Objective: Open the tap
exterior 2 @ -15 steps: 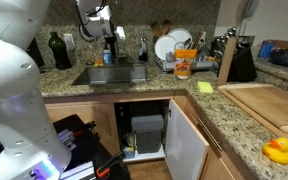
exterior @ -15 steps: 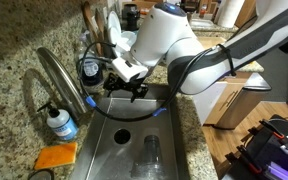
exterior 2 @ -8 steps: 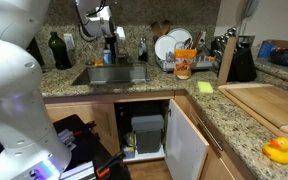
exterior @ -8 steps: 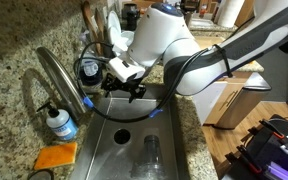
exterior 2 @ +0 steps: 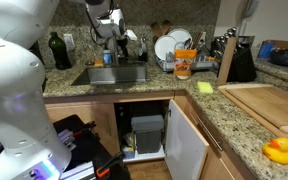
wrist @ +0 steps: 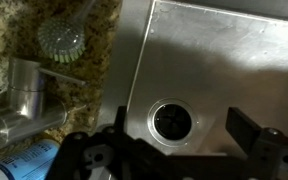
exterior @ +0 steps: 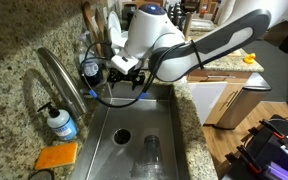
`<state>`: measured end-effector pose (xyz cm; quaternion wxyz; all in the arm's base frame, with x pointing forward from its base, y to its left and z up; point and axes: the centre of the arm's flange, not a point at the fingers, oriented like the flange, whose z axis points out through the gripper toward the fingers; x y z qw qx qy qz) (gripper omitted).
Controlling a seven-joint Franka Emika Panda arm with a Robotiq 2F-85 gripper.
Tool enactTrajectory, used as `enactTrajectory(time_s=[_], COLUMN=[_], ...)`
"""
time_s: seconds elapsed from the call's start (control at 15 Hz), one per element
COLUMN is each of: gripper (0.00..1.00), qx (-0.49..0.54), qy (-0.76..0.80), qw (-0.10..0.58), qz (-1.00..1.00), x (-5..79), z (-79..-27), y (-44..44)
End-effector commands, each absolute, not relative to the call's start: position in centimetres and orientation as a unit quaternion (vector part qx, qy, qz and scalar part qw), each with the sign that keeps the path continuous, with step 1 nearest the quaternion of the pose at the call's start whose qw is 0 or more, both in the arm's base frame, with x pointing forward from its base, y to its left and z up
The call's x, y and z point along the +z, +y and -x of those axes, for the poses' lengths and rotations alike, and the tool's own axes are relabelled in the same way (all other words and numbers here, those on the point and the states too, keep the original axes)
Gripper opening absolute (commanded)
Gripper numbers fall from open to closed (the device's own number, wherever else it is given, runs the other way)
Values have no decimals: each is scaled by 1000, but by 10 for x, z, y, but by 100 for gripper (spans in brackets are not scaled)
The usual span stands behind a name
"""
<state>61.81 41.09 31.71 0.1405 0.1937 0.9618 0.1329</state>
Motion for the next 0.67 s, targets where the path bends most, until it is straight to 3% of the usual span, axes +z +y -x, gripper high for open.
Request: enactTrajectory(time_s=[0.0, 0.07, 0.27, 0.6], gripper=[100, 100, 100, 100], qx=[172, 157, 168, 36], qy=[965, 964, 963, 979], qw=[90, 114, 103, 127], qz=[-177, -184, -186, -154], x=[294, 305, 287, 268], z=[-666, -634, -648, -657], y=[421, 411, 411, 450])
